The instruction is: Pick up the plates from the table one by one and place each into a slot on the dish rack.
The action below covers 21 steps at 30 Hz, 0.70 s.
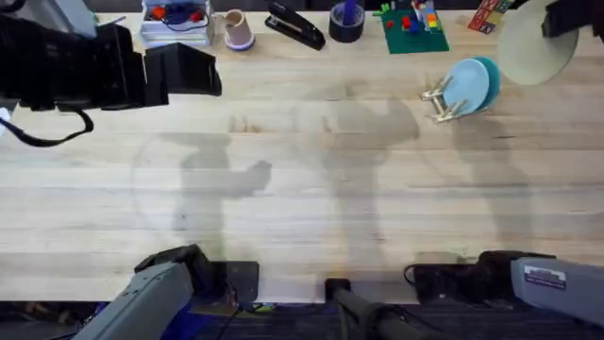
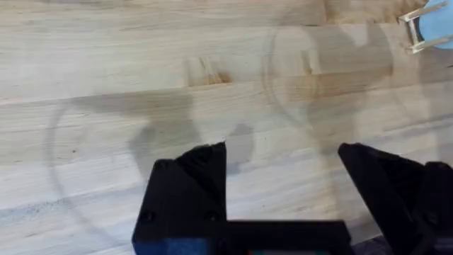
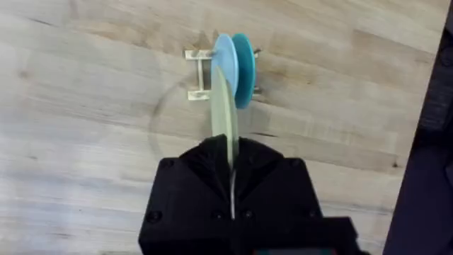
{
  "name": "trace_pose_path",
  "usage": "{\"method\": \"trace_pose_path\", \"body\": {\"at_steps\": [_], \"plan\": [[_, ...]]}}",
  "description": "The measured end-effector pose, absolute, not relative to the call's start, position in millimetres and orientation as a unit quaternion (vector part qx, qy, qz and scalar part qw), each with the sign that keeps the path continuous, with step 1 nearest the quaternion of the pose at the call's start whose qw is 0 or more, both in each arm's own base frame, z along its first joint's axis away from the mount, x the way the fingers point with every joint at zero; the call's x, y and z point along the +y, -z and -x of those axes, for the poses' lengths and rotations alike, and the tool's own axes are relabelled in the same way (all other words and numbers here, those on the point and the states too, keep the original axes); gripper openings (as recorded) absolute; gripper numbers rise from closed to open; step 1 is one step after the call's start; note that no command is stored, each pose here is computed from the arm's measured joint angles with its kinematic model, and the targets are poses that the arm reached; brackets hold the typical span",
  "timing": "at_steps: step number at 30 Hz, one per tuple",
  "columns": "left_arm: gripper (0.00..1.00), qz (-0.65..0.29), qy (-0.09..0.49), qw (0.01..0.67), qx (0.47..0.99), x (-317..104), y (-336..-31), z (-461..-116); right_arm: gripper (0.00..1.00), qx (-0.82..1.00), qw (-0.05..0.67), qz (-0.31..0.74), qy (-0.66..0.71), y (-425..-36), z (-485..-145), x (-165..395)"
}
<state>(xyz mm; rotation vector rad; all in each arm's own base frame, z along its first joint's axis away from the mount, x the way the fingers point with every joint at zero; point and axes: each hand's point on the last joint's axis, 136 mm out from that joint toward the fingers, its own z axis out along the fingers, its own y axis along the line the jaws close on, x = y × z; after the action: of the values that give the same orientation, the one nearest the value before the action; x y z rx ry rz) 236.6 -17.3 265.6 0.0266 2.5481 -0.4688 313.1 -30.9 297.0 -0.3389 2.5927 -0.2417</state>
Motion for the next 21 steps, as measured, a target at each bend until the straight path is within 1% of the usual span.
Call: {"method": "trace_pose_path", "body": {"at_steps": [5,21], "plan": [[0.966,-0.01,0.174,0.272,0.946,-17.3,-265.5,-236.6,0.028,0.958,0.247,0.119,0.089,-284.7,-315.6,-35.2],[0.966,-0.01,0.174,0.272,0.946,-17.3,-265.5,-236.6,0.028,0.954,0.261,0.117,0.092,-262.7,-334.4,-36.8]]}}
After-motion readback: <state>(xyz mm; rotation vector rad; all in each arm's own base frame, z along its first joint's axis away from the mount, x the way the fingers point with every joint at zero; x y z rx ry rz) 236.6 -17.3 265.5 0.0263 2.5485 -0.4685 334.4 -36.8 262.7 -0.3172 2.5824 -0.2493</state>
